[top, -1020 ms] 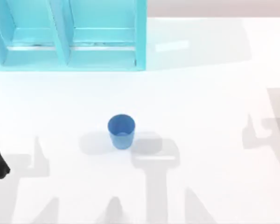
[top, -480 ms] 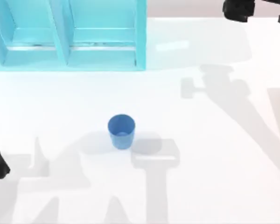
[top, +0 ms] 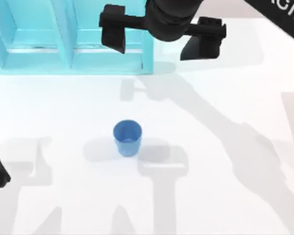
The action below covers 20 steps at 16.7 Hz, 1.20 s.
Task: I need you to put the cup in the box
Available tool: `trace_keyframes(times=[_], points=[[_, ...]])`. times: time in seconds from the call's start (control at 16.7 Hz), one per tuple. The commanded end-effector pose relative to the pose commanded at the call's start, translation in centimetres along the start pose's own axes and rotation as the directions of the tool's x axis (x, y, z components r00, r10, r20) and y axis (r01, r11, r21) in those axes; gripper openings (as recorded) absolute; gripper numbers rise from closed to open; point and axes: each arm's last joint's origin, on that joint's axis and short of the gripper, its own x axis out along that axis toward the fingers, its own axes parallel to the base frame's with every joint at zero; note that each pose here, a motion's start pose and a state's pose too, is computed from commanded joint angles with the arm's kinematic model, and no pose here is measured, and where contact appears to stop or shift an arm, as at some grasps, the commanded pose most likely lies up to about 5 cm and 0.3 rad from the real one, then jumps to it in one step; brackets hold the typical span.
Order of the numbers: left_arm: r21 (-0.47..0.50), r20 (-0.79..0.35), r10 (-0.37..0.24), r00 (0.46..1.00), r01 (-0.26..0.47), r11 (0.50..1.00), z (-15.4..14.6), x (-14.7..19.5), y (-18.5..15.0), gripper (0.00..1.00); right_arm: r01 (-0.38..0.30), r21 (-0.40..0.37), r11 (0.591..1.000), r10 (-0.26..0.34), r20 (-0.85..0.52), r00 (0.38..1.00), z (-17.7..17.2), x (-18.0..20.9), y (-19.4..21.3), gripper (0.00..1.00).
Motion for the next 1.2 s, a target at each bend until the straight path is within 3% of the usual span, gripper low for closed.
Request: trace_keyframes(times=[0.24, 0.48, 1.2], points=[[0.0, 0.0, 0.0, 1.0, 0.0, 1.0, 0.0, 0.0, 0.0, 1.0, 0.089, -0.017, 0.996, -0.09, -0.105, 0.99, -2.5, 5.4, 4.9, 1.0], [0.0, 0.0, 0.0, 1.0, 0.0, 1.0, 0.0, 0.0, 0.0, 1.0, 0.148, -0.035, 0.988, -0.151, -0.156, 0.976, -5.1, 8.8, 7.3, 1.0], [0.0, 0.0, 0.0, 1.0, 0.0, 1.0, 0.0, 0.0, 0.0, 1.0, 0.17, -0.043, 0.984, -0.175, -0.173, 0.969, -5.9, 11.4, 7.8, 1.0]])
